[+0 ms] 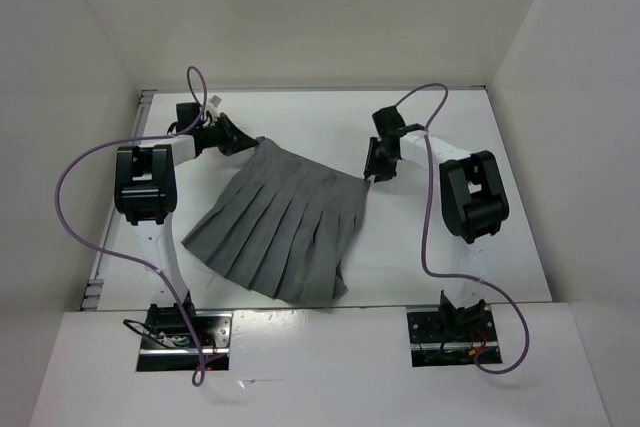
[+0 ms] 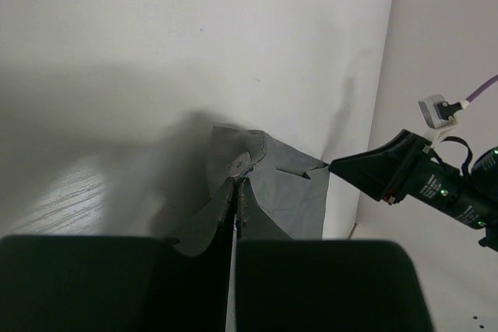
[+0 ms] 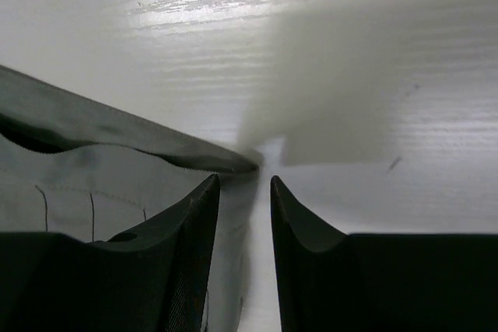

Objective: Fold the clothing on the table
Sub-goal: Flatten the skirt out

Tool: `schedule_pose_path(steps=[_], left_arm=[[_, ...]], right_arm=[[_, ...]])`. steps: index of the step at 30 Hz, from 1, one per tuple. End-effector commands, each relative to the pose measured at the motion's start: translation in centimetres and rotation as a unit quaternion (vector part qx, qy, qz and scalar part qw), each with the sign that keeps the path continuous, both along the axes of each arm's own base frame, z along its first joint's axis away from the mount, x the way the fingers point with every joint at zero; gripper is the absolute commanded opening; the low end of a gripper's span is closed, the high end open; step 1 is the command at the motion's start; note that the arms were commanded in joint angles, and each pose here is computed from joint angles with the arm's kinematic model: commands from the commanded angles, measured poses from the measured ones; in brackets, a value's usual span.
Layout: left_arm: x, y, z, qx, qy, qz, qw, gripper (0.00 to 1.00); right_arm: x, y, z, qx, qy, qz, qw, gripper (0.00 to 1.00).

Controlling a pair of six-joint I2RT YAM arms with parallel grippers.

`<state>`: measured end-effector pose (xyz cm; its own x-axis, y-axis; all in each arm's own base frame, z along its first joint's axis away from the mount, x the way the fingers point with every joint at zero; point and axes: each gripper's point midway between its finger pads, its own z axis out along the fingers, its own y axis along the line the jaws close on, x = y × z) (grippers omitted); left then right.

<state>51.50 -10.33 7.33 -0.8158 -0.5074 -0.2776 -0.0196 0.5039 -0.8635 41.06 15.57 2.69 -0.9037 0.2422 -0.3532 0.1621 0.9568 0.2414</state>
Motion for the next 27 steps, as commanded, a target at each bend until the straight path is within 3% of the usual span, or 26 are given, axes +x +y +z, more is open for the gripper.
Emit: schedule_pose_path(steps=[1,11,23,25,27], left_arm=[[0.5,0.1,0.6,0.0,-0.025,-0.015,1.0,0.0],[0.5,0.1,-0.2,0.0,-0.02,-0.015,1.0,0.0],[0.8,0.6,0.1,-0.005,-0.018,-0.007,1.0,0.0],[0.7,0.5,0.2,-0.008,-0.019,-0.01,1.0,0.0],[0.8,0.5,0.4,-0.01,-0.019,-0.008,1.0,0.0]], right_arm=[[0.7,-0.9,5.0,0.003,-0.061,-0.03,0.998,0.38],[-1.9,-0.8,5.1,0.022,-0.043,-0.03,0.998,0.4],[-2.6,1.7,-0.1,0.078,0.015,-0.01,0.997,0.4],[-2.1,2.3,-1.0,0.09,0.019,-0.009,0.996,0.37],[-2.3,2.7,-1.8,0.099,0.03,-0.004,0.995,0.26]])
